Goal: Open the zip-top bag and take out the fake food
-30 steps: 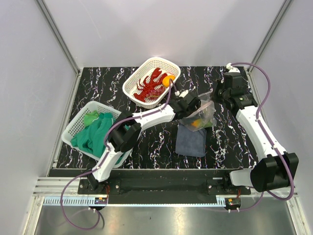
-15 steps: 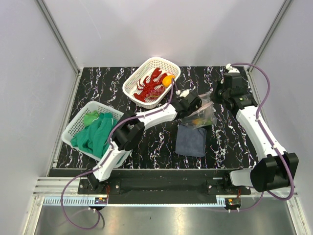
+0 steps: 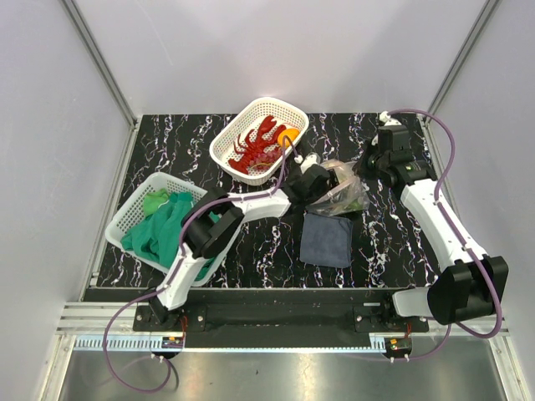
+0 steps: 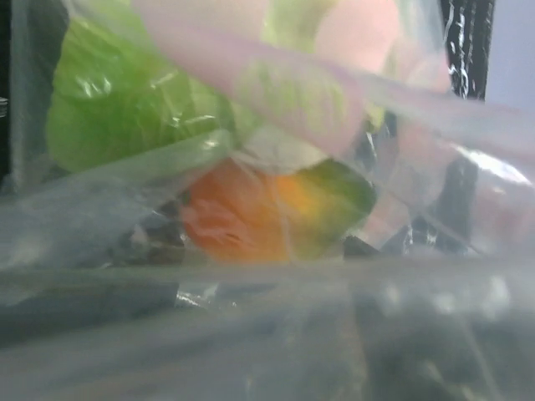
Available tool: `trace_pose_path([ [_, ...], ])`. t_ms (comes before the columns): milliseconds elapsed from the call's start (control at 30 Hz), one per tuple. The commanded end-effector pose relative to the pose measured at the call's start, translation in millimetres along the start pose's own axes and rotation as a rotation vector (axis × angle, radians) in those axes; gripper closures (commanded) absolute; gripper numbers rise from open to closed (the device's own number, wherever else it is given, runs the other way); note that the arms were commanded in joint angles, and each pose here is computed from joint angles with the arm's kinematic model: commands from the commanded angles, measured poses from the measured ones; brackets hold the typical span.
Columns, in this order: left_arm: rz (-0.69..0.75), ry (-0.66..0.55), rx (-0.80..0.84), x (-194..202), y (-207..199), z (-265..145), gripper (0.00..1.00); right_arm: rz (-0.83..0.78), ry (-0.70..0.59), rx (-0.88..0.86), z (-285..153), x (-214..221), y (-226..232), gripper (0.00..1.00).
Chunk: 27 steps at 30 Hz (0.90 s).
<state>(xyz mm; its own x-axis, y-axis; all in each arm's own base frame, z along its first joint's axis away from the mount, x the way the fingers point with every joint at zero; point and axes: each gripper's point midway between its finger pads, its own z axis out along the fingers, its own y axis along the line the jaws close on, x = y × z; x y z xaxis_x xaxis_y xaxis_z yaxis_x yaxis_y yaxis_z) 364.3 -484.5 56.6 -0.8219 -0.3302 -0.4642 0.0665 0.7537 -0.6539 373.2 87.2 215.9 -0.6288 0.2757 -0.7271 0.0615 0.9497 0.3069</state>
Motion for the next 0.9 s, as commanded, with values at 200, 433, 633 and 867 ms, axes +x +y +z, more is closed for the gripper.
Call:
trace_pose_path([
  [200, -0.003, -0.123, -0.006, -45, 14, -14, 0.21, 0.007, -0.241, 0.070, -16, -68, -11, 1.00],
  [433, -0.088, -0.066, -0.120, -31, 34, 9, 0.22, -0.005, -0.254, 0.077, -22, -71, -13, 1.00],
  [633, -0.140, -0.027, -0.179, -16, 57, 23, 0.31, -0.008, -0.253, 0.079, -20, -71, -12, 1.00],
  [867, -0.107, -0.031, -0.087, -13, 53, 32, 0.21, -0.010, -0.250, 0.080, -19, -71, -13, 1.00],
])
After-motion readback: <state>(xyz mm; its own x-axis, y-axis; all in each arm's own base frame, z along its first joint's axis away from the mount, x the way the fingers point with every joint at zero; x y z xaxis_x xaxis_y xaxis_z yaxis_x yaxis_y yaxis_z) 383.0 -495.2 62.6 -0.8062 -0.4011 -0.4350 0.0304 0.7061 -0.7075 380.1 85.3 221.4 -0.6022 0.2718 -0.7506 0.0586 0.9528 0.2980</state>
